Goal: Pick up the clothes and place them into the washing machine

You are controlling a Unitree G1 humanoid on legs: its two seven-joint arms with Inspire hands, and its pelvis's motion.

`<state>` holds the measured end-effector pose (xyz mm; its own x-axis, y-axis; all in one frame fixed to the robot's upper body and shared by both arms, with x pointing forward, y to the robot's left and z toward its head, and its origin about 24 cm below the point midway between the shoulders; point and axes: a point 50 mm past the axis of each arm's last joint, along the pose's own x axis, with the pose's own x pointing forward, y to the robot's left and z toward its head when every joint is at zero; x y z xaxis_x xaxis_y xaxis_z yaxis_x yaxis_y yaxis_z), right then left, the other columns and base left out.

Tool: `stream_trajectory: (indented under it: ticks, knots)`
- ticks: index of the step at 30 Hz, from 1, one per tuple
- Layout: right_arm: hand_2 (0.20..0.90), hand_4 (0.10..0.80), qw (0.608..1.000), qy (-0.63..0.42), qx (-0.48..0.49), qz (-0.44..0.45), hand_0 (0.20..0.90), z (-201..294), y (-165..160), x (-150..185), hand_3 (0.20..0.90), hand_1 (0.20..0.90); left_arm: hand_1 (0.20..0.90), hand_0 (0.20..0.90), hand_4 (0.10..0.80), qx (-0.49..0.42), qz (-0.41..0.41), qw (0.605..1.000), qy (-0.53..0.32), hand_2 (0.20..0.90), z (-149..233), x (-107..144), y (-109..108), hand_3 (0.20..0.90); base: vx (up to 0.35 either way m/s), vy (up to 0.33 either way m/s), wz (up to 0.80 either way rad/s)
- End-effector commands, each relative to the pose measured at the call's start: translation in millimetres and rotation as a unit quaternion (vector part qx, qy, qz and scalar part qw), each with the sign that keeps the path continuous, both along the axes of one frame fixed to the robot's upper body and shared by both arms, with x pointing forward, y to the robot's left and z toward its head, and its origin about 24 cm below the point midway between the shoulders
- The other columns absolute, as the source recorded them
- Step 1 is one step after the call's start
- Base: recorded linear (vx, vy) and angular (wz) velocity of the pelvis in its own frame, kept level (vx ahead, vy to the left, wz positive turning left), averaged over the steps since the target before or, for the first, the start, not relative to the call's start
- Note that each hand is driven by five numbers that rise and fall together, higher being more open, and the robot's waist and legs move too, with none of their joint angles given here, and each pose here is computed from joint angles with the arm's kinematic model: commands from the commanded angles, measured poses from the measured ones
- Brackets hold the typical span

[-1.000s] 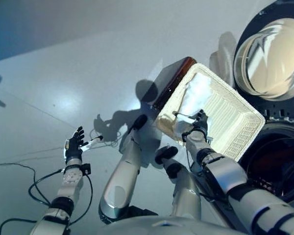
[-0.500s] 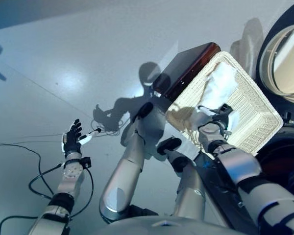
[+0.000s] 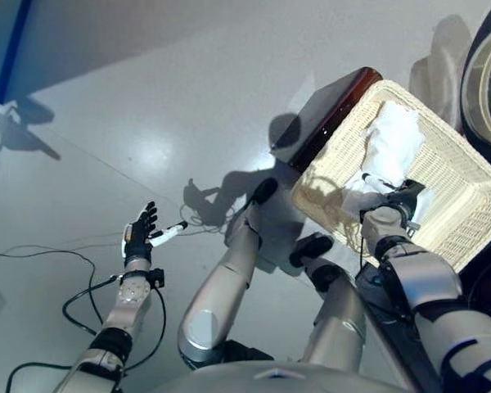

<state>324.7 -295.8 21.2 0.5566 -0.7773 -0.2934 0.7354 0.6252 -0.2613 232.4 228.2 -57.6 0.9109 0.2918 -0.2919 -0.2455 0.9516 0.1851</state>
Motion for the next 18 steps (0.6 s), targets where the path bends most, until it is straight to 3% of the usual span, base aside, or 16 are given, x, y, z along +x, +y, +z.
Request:
stream_trajectory:
  ticks: [1, 9, 18]
  knots:
    - [0.200, 0.300, 0.996, -0.040, 0.045, -0.064, 0.200, -13, -15, -20, 0.200, 0.200, 0.900, 0.900, 0.800, 0.016, 0.027, 0.999, 0.030, 0.900, -16, -26, 11, 0.900, -0.011, 0.077, -0.39]
    - [0.200, 0.300, 0.952, -0.233, 0.191, -0.057, 0.200, -22, 21, -19, 0.200, 0.200, 0.900, 0.900, 0.800, -0.039, 0.080, 0.993, 0.079, 0.900, -42, -54, 11, 0.900, -0.016, 0.075, -0.49]
    - [0.200, 0.300, 0.911, -0.318, 0.228, -0.132, 0.200, -13, -8, -29, 0.200, 0.200, 0.900, 0.900, 0.800, -0.105, 0.071, 0.984, 0.127, 0.900, -65, -76, -16, 0.900, 0.002, 0.089, -0.36]
